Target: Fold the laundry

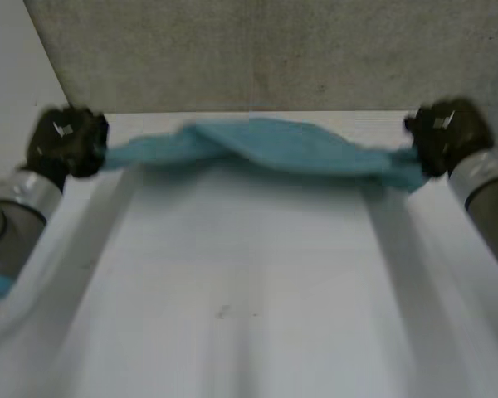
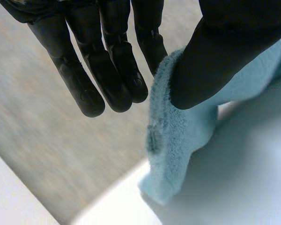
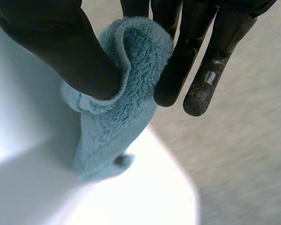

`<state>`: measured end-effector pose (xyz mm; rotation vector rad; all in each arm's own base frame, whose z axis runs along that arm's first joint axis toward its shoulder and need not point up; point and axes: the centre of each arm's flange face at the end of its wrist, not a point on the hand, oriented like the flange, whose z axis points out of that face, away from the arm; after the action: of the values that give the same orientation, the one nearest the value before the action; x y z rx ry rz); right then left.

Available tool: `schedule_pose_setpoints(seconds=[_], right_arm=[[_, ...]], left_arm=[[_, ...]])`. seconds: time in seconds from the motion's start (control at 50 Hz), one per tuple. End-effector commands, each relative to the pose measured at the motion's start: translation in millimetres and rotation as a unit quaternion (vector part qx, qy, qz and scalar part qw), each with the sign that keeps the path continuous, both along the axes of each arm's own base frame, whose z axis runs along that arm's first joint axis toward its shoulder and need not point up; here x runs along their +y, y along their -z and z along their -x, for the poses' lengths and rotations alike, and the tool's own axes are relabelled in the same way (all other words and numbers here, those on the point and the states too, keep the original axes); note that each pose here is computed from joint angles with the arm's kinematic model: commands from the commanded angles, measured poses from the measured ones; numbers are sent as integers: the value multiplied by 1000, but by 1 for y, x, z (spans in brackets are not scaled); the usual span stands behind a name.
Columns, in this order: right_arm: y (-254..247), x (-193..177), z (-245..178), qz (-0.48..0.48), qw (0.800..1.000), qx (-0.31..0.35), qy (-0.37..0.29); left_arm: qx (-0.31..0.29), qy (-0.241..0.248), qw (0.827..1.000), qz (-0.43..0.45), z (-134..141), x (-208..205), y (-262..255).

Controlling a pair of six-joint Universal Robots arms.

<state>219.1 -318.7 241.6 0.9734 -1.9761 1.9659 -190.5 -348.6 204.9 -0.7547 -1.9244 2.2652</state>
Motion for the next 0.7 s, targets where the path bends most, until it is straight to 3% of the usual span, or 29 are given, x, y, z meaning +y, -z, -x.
schedule_pose_setpoints(seconds=[0.02,0.22,0.46,0.6,0.7], right_arm=[[65,-1,14,-103,994,19,4],[34,26,29,-133,990,33,15],[15,83,81,-245,943,223,12],[10,72,80,-200,959,199,24],[25,52,79,-191,966,170,36]], left_arm=[[-35,4,997,-72,-4,24,48],[-90,-25,987,-130,-27,56,22],[-104,-89,968,-211,-64,111,-27],[-134,-72,968,-198,-58,121,-25],[-135,-46,970,-198,-54,99,-5]])
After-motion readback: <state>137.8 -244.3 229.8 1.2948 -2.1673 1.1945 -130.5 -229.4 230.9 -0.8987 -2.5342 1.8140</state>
